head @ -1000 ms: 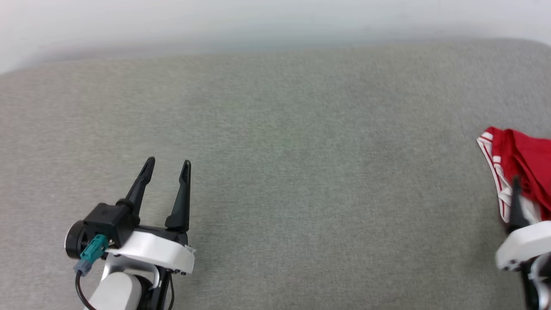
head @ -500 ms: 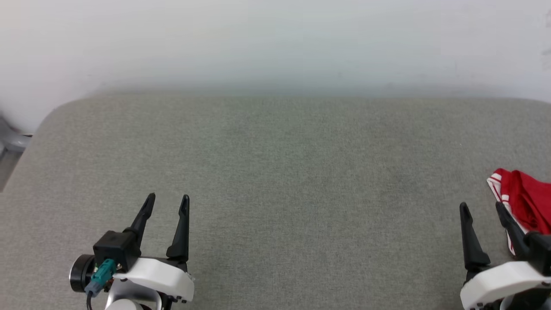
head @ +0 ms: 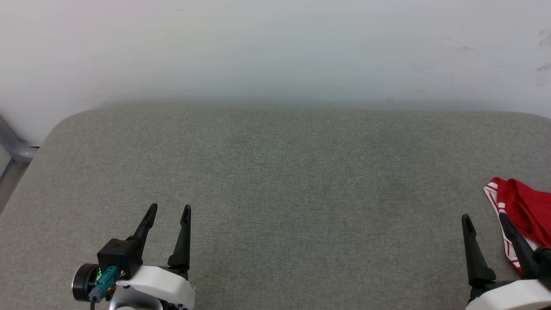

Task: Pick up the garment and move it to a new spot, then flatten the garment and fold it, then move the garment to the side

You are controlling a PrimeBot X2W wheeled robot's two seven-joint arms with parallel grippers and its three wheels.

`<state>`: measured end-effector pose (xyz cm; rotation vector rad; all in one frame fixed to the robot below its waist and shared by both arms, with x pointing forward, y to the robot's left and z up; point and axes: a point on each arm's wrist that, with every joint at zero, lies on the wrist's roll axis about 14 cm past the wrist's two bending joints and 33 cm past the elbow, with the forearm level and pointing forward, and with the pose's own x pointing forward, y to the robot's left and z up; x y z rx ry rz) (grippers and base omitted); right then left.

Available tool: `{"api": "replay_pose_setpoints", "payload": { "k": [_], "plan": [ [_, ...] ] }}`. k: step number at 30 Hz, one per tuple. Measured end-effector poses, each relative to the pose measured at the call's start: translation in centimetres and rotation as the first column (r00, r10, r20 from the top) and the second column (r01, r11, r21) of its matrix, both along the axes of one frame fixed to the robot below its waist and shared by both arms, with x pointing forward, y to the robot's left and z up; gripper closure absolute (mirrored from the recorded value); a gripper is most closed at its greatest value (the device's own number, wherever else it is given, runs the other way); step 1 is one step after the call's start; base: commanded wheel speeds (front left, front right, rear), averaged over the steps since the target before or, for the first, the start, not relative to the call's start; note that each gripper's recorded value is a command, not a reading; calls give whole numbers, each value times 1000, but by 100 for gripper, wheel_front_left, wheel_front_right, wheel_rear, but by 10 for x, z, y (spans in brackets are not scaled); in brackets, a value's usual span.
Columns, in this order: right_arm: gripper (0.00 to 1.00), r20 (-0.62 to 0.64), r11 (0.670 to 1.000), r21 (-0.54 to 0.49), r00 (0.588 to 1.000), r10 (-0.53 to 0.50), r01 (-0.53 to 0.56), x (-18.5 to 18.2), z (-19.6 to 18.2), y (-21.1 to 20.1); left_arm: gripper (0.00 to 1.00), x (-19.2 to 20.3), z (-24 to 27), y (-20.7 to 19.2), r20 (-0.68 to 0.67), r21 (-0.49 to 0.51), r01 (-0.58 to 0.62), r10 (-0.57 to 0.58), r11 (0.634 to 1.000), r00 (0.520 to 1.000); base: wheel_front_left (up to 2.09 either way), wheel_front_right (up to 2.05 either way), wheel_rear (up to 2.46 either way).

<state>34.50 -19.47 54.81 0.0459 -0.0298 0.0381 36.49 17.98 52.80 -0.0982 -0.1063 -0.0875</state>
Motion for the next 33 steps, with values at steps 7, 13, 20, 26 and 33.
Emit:
{"api": "replay_pose_setpoints", "payload": {
  "k": [7, 13, 20, 26, 33],
  "plan": [
    [0, -6, 1000, 3, 1000, -3, 3, -1, 0, -1, 0, 2, -2, -1, -6, -1, 3, -3, 1000, 1000, 0, 0, 0],
    [0, -10, 1000, 4, 1000, -6, 6, -1, -2, -2, 0, 4, -3, -1, -10, -4, 2, -2, 1000, 1000, 0, 0, 0],
    [100, -59, 1000, 20, 998, -9, 10, -3, -18, -2, 100, -1, -22, -5, -69, -14, 8, -9, 1000, 998, 0, 0, 0],
    [100, -79, 990, 140, 997, 5, 6, -3, -26, 0, 100, -1, -30, -1, -120, -123, -19, 5, 992, 993, 0, 0, 0],
    [100, -81, 961, 278, 997, 19, 4, 1, -30, 2, 100, 1, -35, 4, -163, -246, -56, 15, 968, 987, 0, 0, 0]
  ]
}}
